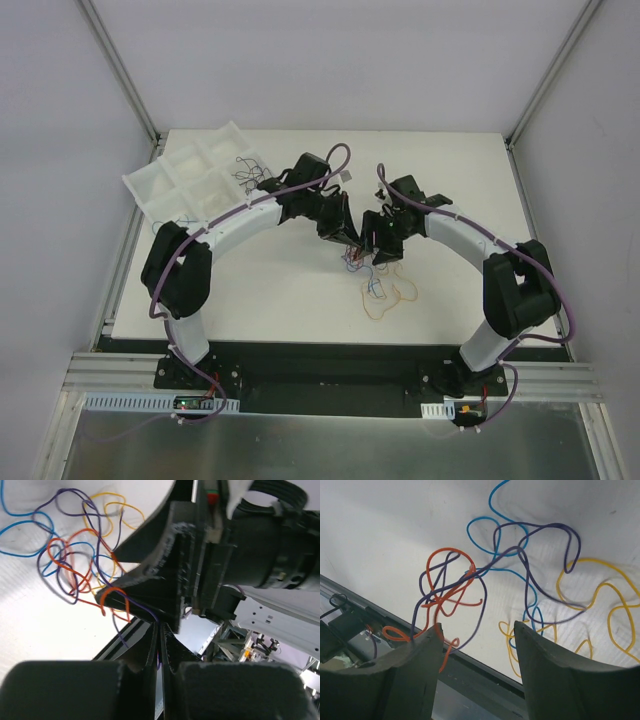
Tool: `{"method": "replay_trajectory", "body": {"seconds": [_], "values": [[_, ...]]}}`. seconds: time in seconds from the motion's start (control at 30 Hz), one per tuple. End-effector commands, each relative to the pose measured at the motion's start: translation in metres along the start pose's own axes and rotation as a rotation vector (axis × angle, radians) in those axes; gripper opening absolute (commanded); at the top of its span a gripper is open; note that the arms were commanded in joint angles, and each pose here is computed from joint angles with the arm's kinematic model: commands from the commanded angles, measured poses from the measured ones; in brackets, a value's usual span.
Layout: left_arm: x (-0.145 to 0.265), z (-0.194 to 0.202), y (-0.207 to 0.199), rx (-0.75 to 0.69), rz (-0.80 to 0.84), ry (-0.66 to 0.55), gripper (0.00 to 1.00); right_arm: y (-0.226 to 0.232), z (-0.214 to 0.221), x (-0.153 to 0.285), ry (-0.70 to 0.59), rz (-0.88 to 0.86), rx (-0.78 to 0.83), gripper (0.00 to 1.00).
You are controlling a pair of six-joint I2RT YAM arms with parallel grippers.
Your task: Untangle the cables
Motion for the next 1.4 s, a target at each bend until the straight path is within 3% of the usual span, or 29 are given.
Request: {"method": "replay_trajectory", "body": {"seconds": [0.0,0.27,0.37,0.53,0.67,1.0,1.37], "values": [[0.023,-0.012,-0.047,-0.077,0.132,-0.042,0.0,0.001,-0.023,0.006,-0.119,0.056,-0.052,0.61],[0.064,-0.024,-0.086,-0.225,0.153,-0.179,0.0,-0.075,-0.037,0.01,-0.149,0.438,-0.142,0.55],[0.103,-0.037,-0.118,-0.412,0.143,-0.33,0.0,-0.107,-0.027,0.011,-0.135,0.545,-0.162,0.55],[0.174,-0.046,-0.165,-0.779,0.077,-0.582,0.0,-0.132,-0.01,0.009,-0.128,0.56,-0.153,0.56],[0.218,-0.045,-0.189,-0.953,0.018,-0.73,0.0,-0.132,-0.012,0.017,-0.133,0.564,-0.163,0.56],[0.243,-0.06,-0.206,-0.91,-0.018,-0.861,0.0,-0.089,-0.024,0.063,-0.235,0.428,-0.076,0.59],[0.249,-0.061,-0.217,-0.904,0.037,-0.908,0.0,-0.005,-0.008,0.08,-0.195,-0.009,0.06,0.67]]}}
Point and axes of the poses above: each gripper's point midway between its finger pads, its own x axis back along the fingers, its own y axis along the line the jaws close on, z = x × y, the point moved 3 cm from there along x, back along the fingers, and after that the axes turned 15 degrees about -x, right-handed, at the moved point
